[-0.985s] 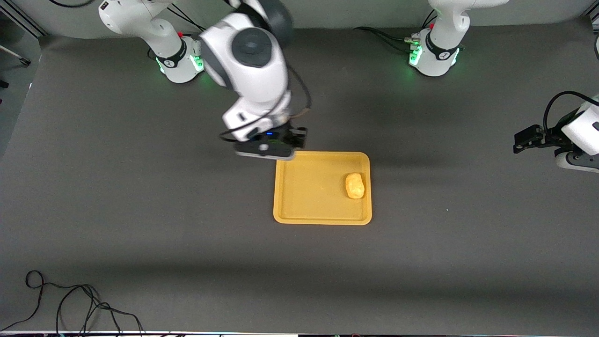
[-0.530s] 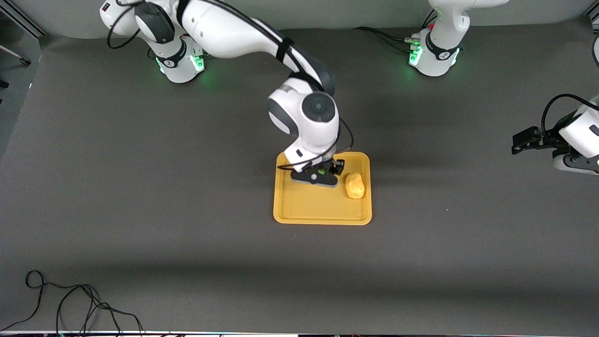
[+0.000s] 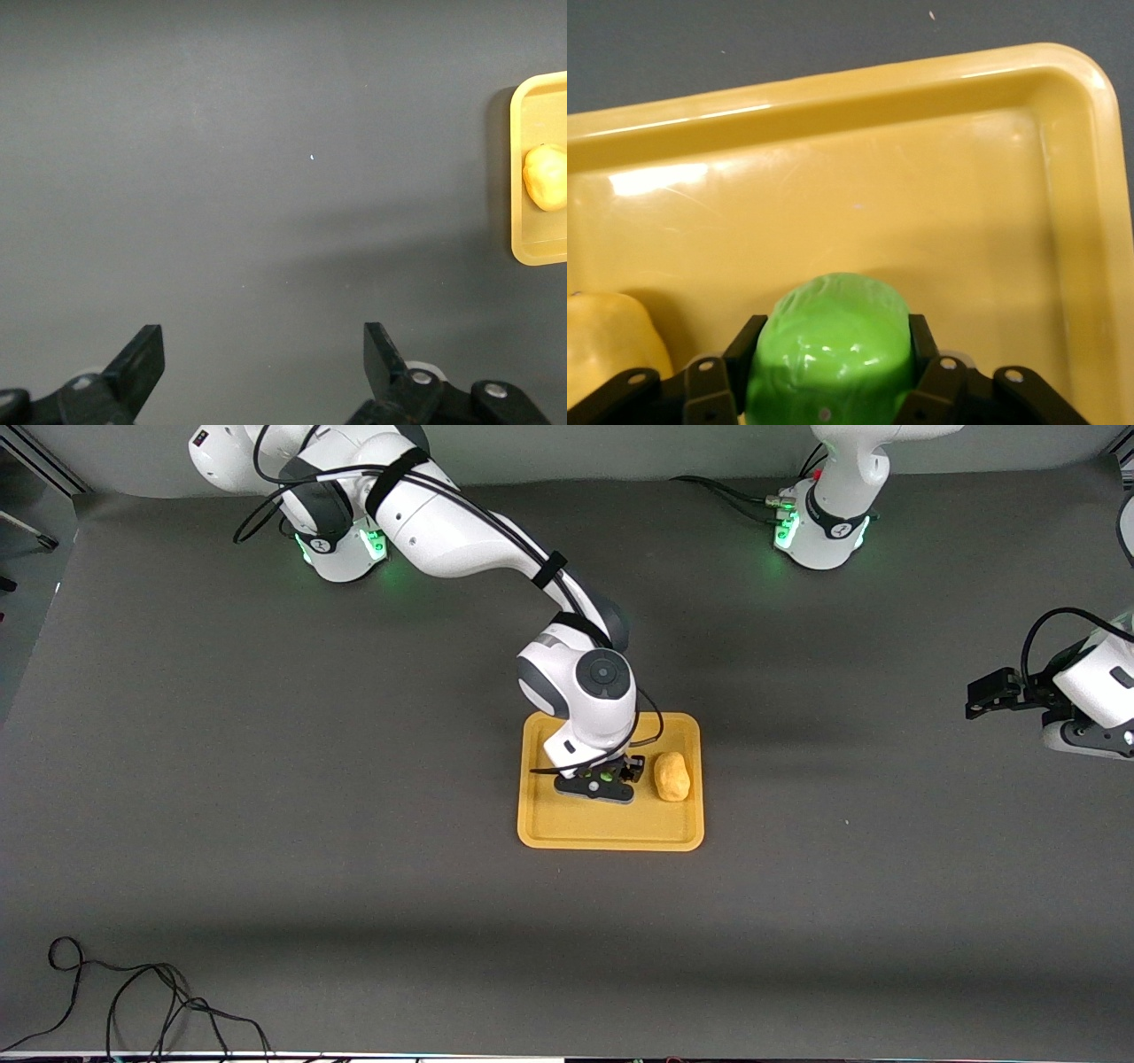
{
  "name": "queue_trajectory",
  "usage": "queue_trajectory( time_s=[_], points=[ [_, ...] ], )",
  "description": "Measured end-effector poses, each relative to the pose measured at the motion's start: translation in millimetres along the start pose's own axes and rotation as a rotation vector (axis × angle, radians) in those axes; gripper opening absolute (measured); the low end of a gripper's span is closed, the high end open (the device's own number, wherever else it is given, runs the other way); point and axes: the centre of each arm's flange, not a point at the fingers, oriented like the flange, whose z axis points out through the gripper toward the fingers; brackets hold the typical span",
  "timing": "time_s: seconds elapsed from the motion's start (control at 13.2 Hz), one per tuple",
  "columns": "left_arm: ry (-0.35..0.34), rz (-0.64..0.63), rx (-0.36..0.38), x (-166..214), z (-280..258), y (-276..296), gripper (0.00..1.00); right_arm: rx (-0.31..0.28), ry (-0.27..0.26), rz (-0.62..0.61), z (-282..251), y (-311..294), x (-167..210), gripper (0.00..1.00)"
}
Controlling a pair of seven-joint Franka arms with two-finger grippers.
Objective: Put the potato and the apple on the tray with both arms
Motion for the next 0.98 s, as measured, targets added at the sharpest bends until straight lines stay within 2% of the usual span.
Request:
queue_trajectory(
  time_s=[0.08, 0.23, 0.3, 0.38, 0.53, 0.76, 0.98],
  points=[
    [-0.002, 0.000, 0.000, 0.4, 1.0, -0.1, 1.00, 0.010, 0.007, 0.000, 2.0, -0.7, 0.6, 0.69],
    [-0.004, 0.000, -0.001, 1.0, 2.6, -0.2, 1.00, 0.017, 0.012, 0.001, 8.6, 0.2, 0.8, 0.84],
    [-0.005, 0.000, -0.001, 1.1, 2.7, -0.1, 1.00, 0.021, 0.015, 0.002, 9.1, 0.4, 1.8, 0.94],
    [-0.005, 0.001, -0.001, 1.1, 2.7, 0.1, 1.00, 0.029, 0.020, 0.004, 5.0, -0.1, 4.0, 1.00],
    [-0.004, 0.002, -0.001, 1.3, 2.6, 0.7, 1.00, 0.025, 0.018, 0.012, -25.3, -0.2, 11.1, 1.00],
    [-0.007, 0.003, -0.002, 1.9, 3.9, 1.2, 1.00, -0.002, -0.003, 0.030, -134.8, 9.7, 21.2, 1.00],
    [-0.008, 0.005, -0.002, 2.6, 4.9, 2.3, 1.00, -0.020, -0.020, 0.049, -256.6, 54.6, 35.7, 1.00]
  ],
)
